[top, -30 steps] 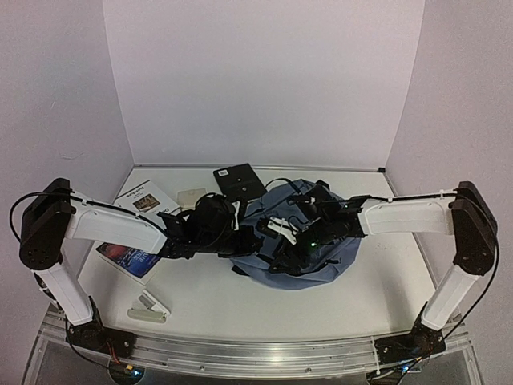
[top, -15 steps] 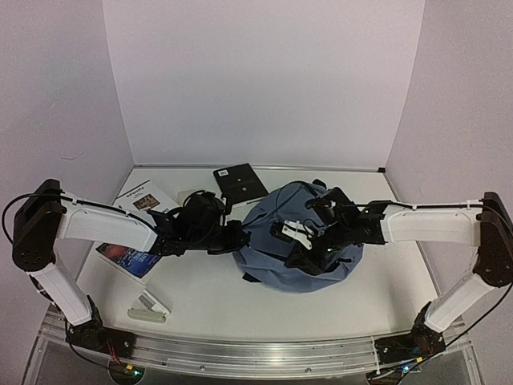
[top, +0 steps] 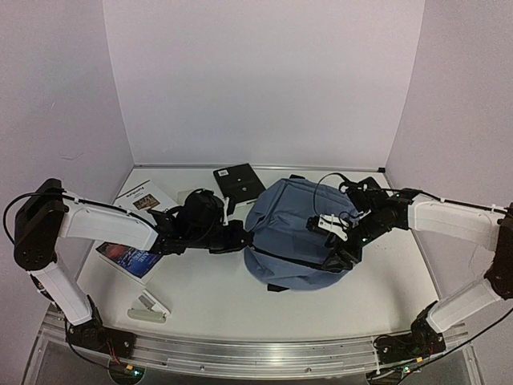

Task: Pack the student bag
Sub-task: Unzip the student bag at the center of the board.

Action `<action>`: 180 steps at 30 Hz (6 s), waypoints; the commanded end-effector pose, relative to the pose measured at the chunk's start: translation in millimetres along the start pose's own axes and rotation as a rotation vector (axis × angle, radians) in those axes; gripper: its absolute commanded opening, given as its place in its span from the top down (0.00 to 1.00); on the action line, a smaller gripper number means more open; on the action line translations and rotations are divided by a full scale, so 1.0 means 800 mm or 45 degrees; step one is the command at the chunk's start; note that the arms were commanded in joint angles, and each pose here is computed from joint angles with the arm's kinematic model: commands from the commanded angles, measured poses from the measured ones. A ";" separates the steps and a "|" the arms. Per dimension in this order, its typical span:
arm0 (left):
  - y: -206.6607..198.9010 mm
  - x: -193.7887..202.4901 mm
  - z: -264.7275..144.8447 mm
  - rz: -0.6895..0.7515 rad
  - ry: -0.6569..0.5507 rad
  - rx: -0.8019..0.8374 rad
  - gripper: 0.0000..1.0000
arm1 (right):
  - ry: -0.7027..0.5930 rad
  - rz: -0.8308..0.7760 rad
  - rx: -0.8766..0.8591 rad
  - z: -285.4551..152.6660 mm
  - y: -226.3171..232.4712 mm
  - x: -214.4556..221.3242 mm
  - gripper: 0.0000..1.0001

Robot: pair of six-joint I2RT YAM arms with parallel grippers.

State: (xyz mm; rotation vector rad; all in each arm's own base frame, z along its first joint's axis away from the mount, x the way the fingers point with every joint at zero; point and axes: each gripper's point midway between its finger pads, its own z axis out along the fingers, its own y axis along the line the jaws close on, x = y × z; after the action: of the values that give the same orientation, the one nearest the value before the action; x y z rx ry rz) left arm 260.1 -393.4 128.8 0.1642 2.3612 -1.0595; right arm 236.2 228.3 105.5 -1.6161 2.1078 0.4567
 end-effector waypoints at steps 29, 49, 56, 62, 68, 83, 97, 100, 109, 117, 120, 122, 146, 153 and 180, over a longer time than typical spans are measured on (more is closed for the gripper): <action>-0.029 -0.017 0.014 -0.061 -0.035 0.094 1.00 | -0.315 0.148 -0.113 0.058 0.048 -0.155 1.00; 0.059 -0.082 0.074 -0.074 -0.041 -0.128 1.00 | -0.060 -0.057 -0.347 0.039 0.120 -0.053 1.00; 0.065 -0.114 0.097 -0.023 -0.040 -0.116 1.00 | -0.026 -0.063 -0.406 0.041 0.136 -0.039 1.00; 0.072 -0.132 0.116 -0.005 -0.031 -0.102 1.00 | 0.025 -0.083 -0.444 0.043 0.149 -0.019 1.00; 0.085 -0.152 0.128 -0.020 -0.040 -0.091 1.00 | 0.070 -0.125 -0.480 0.047 0.164 -0.004 1.00; 0.051 -0.202 0.124 0.073 0.017 -0.009 0.90 | -0.113 0.061 -0.285 0.080 0.100 -0.143 1.00; 0.047 -0.130 -0.009 -0.051 0.007 0.002 0.23 | -0.199 0.337 -0.150 0.022 0.002 -0.141 0.34; 0.026 -0.073 -0.003 0.005 0.086 0.026 0.22 | -0.127 0.323 -0.225 0.025 0.028 -0.108 0.29; -0.009 0.041 0.029 0.074 0.249 0.075 0.22 | 0.093 0.236 -0.287 0.062 0.056 -0.039 0.34; 0.009 0.082 0.057 -0.048 0.303 0.101 0.45 | 0.202 0.176 -0.370 0.092 0.091 -0.020 0.34; 0.026 0.092 0.060 -0.082 0.313 0.068 0.62 | 0.213 0.191 -0.373 0.094 0.092 -0.018 0.33; 0.034 0.098 0.059 -0.101 0.313 0.060 0.69 | 0.204 0.196 -0.367 0.092 0.092 -0.020 0.32; 0.063 0.114 0.033 -0.090 0.232 0.059 0.28 | 0.079 0.206 -0.049 0.070 0.037 -0.089 1.00; 0.051 0.108 0.039 -0.066 0.212 0.062 0.25 | -0.078 0.433 -0.029 0.034 -0.020 -0.122 1.00; 0.111 0.085 0.048 -0.011 0.268 -0.357 0.99 | -0.506 1.035 0.035 -0.111 -0.149 -0.097 1.00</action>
State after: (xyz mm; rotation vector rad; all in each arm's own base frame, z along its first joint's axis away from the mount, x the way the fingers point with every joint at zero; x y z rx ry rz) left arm 227.0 -396.3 27.5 0.2097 2.6033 -0.9497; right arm 366.3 216.4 181.7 -0.5441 2.4639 0.8148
